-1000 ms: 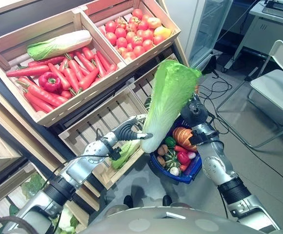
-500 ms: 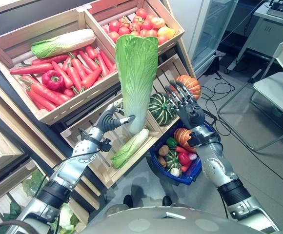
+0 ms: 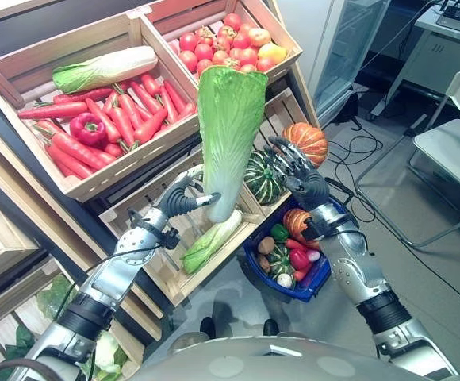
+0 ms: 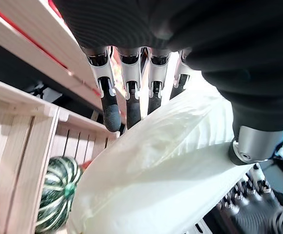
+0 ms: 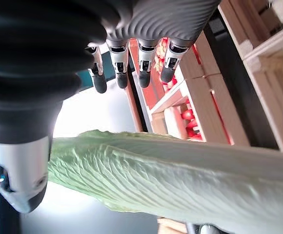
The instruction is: Pick up fruits and vegetables into the basket
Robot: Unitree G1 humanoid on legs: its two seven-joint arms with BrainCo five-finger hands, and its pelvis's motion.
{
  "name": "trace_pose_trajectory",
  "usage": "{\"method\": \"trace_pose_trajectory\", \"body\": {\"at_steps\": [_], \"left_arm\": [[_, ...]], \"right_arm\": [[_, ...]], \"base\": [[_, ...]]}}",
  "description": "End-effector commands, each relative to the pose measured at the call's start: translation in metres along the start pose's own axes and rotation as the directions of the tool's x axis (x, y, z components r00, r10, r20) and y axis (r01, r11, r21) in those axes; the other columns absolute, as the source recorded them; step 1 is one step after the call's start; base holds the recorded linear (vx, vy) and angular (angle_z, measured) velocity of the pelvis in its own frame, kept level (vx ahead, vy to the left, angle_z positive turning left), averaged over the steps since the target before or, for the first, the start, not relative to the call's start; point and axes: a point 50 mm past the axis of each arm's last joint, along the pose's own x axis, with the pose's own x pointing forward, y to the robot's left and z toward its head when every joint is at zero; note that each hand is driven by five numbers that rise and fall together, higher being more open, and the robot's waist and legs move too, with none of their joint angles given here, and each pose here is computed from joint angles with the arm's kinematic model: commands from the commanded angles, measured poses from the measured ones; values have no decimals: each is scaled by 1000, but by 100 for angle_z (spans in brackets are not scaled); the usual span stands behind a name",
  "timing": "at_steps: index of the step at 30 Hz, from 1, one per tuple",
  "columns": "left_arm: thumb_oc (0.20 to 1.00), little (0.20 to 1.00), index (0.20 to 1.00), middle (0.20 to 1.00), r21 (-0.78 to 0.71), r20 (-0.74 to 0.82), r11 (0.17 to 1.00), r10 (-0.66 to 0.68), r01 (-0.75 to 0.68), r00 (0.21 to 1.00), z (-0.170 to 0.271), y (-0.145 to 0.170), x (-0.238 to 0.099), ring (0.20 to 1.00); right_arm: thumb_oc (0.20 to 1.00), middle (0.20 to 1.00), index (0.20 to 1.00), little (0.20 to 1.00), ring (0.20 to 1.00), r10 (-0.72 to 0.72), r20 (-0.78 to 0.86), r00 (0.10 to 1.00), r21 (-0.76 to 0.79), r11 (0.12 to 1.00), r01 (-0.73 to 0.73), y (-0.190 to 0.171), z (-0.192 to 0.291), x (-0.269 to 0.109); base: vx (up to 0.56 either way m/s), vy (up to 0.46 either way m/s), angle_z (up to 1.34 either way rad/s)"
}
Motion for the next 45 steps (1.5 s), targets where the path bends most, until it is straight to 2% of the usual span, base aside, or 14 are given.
{"method": "trace_pose_trajectory", "body": {"at_steps": [1, 6, 16, 29, 36, 37, 38, 39, 45], "left_arm": [[200, 200, 200, 200, 122, 150, 991, -77, 58, 986, 27, 11, 20, 200], [200, 200, 200, 200, 141, 161, 979, -167, 145, 973, 32, 3, 22, 200], [200, 200, 200, 200, 186, 185, 961, -238, 204, 953, 38, -4, 25, 200], [200, 200, 200, 200, 203, 172, 956, -250, 214, 953, 38, -6, 25, 200], [200, 200, 200, 200, 222, 141, 933, -318, 283, 938, 34, -10, 22, 200], [200, 200, 200, 200, 225, 134, 928, -332, 297, 934, 33, -11, 22, 200], [200, 200, 200, 200, 227, 130, 926, -337, 303, 932, 33, -12, 22, 200], [200, 200, 200, 200, 228, 123, 924, -341, 307, 932, 32, -12, 22, 200], [200, 200, 200, 200, 239, 92, 921, -338, 308, 937, 29, -11, 23, 200]], "right_arm": [[1000, 1000, 1000, 1000, 1000, 67, 160, 985, -107, 993, -51, 2, 36, 23], [1000, 1000, 1000, 1000, 1000, 87, 169, 982, -119, 991, -67, 4, 41, 26], [1000, 1000, 1000, 1000, 1000, 142, 150, 978, -71, 989, -133, 12, 40, 32], [1000, 1000, 1000, 1000, 1000, 295, 52, 954, 92, 950, -298, 32, 19, 31], [1000, 1000, 1000, 1000, 1000, 349, 52, 936, 180, 918, -353, 37, 15, 29], [856, 856, 856, 856, 856, 355, 58, 933, 189, 914, -360, 38, 15, 29], [407, 407, 407, 407, 407, 356, 63, 932, 194, 912, -362, 38, 15, 29], [200, 200, 200, 200, 200, 356, 68, 932, 198, 911, -362, 39, 15, 30], [200, 200, 200, 200, 200, 349, 69, 935, 198, 913, -356, 38, 14, 29]], "base": [[0, 0, 0], [0, 0, 0], [0, 0, 0], [0, 0, 0], [0, 0, 0], [0, 0, 0], [0, 0, 0], [0, 0, 0], [0, 0, 0]]}}
